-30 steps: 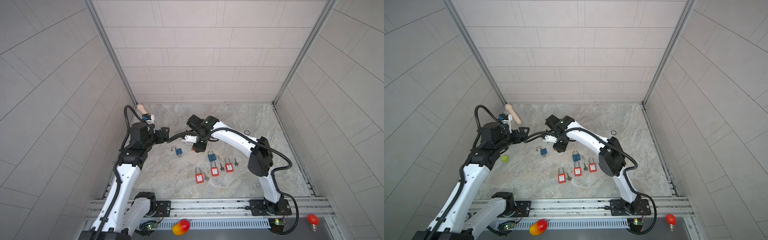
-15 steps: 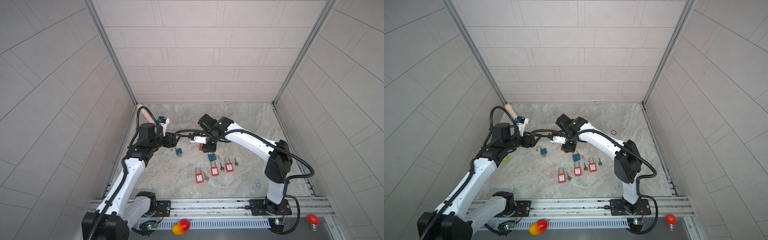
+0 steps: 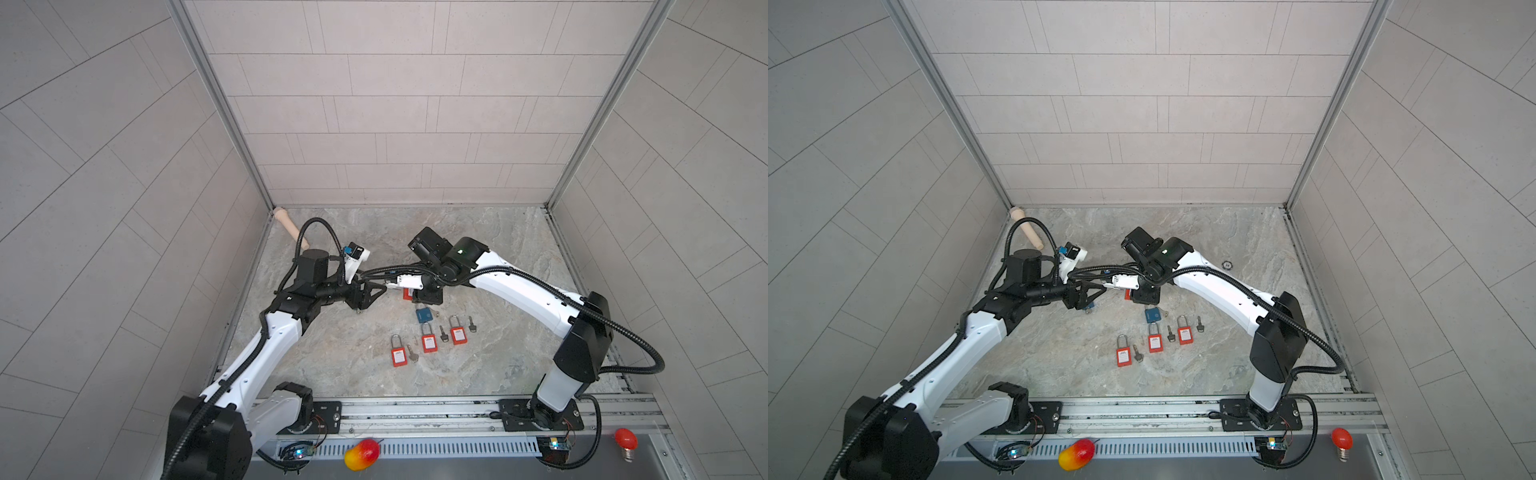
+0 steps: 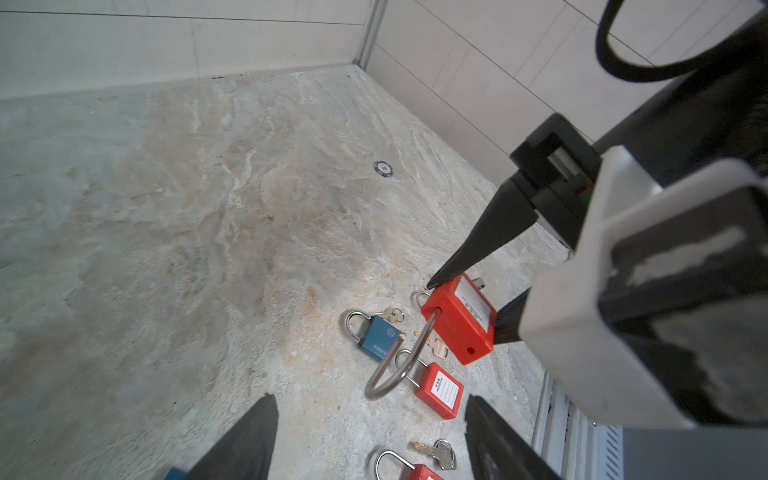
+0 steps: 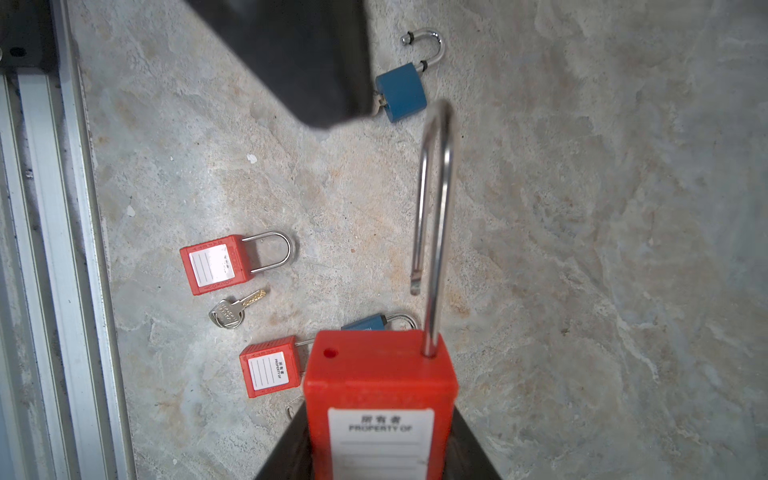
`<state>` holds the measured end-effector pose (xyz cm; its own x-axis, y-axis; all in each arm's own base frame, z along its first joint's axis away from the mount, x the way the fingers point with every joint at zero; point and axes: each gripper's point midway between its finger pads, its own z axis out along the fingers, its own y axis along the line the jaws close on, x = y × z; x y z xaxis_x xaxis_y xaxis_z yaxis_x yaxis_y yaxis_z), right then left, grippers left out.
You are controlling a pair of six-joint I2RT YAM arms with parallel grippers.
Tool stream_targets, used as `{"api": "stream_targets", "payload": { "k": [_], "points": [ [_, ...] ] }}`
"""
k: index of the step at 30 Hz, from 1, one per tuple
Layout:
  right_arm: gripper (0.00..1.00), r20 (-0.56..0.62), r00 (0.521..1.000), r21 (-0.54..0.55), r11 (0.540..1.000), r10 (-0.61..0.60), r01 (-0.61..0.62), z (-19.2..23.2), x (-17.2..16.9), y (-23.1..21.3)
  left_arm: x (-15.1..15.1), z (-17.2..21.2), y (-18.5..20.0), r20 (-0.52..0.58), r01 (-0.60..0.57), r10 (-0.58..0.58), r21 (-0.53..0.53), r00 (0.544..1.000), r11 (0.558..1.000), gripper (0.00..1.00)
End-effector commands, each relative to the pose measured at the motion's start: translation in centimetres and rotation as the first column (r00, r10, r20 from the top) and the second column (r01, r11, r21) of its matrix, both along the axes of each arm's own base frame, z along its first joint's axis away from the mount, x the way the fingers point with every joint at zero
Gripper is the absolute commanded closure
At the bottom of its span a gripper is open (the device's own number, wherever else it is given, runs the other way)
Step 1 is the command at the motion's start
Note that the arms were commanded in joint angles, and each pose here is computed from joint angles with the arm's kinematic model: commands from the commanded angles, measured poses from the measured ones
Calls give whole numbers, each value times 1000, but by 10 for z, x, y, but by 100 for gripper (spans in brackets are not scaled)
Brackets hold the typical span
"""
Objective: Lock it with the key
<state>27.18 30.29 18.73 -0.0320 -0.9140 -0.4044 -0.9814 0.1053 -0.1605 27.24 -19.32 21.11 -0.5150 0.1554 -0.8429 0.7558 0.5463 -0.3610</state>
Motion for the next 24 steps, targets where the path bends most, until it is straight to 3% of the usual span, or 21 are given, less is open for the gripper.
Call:
{"api": "stream_targets", "payload": {
  "k": [1, 10, 24],
  "points": [
    [84, 75, 995, 19, 998, 62, -64, 15, -2, -2, -1, 13, -12, 63, 77, -75, -34, 995, 996, 24],
    [85, 201, 976, -12, 996, 86, -85, 23, 4, -3, -6, 6, -40, 18, 158, -158, -31, 987, 987, 26],
    [85, 269, 954, -35, 991, 134, -129, 30, -3, -12, -4, 16, -39, 35, 150, -150, 1, 988, 989, 57]
  ]
}}
